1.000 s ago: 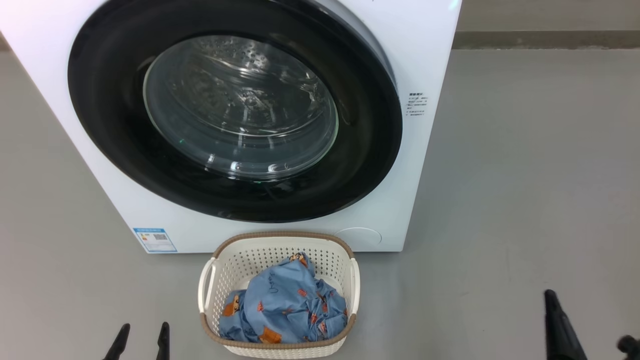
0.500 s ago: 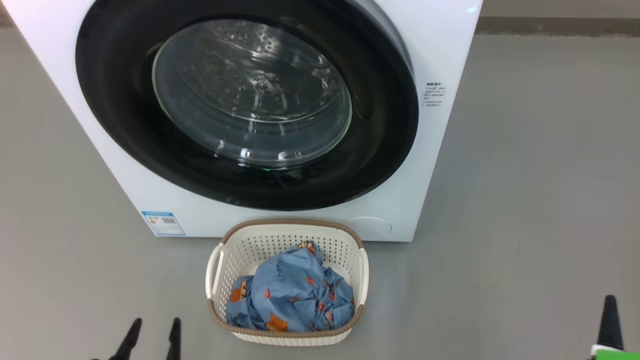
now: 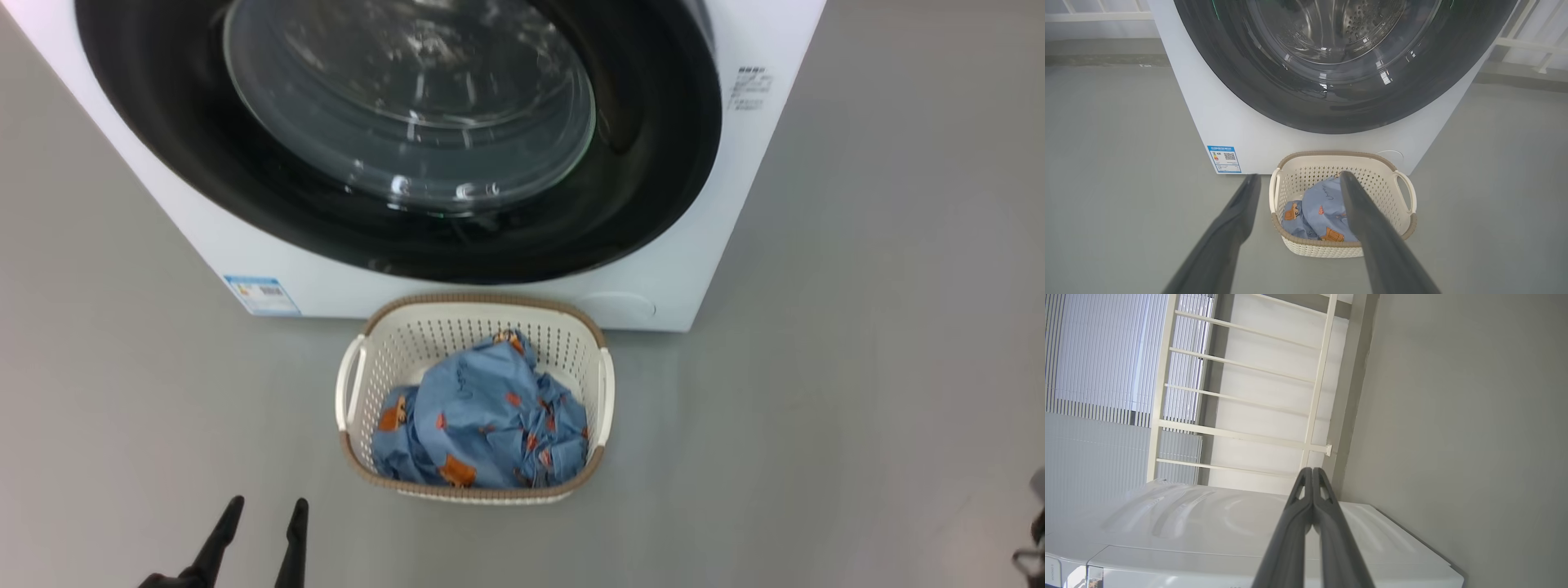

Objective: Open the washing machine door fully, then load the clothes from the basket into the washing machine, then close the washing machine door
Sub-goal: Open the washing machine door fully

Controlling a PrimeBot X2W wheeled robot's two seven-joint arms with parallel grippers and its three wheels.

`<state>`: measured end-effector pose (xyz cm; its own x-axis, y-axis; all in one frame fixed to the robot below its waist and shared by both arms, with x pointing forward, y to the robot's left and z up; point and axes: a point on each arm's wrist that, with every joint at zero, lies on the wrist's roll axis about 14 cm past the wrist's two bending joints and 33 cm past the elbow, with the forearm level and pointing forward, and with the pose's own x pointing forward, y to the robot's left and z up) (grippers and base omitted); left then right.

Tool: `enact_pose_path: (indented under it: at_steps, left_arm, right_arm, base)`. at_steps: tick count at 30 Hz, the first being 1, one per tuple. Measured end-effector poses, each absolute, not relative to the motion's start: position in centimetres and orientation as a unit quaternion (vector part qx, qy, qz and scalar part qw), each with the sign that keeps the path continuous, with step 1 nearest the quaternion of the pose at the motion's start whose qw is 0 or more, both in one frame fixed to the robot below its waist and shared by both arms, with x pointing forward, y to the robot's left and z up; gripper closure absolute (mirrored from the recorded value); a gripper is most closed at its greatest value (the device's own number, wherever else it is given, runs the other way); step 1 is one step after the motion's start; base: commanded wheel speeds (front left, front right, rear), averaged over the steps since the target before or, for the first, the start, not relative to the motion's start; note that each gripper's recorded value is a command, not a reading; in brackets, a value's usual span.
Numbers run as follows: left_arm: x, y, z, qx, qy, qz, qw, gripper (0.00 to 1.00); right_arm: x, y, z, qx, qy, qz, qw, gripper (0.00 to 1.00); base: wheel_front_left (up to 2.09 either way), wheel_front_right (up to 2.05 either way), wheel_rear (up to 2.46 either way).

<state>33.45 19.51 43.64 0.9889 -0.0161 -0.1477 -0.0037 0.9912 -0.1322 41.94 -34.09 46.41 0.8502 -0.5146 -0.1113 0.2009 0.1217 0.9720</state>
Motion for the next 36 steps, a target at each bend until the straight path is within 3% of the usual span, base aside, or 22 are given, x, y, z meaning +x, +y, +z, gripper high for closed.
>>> enact_pose_path:
  at_steps: [15, 36]
  left_arm:
    - [34.8, 22.0, 40.3, -0.051, 0.128, 0.017, 0.99, 0.0]
    - [37.5, 23.2, 37.2, -0.04, 0.161, 0.021, 0.986, 0.0]
  right_arm:
    - [51.7, -31.7, 49.7, 0.638, -0.128, -0.14, 0.746, 1.0]
    - [60.2, -20.7, 51.2, 0.602, 0.002, 0.058, 0.796, 1.0]
  base:
    - [0.0, 0.0, 0.0]
    - [0.0, 0.0, 0.0]
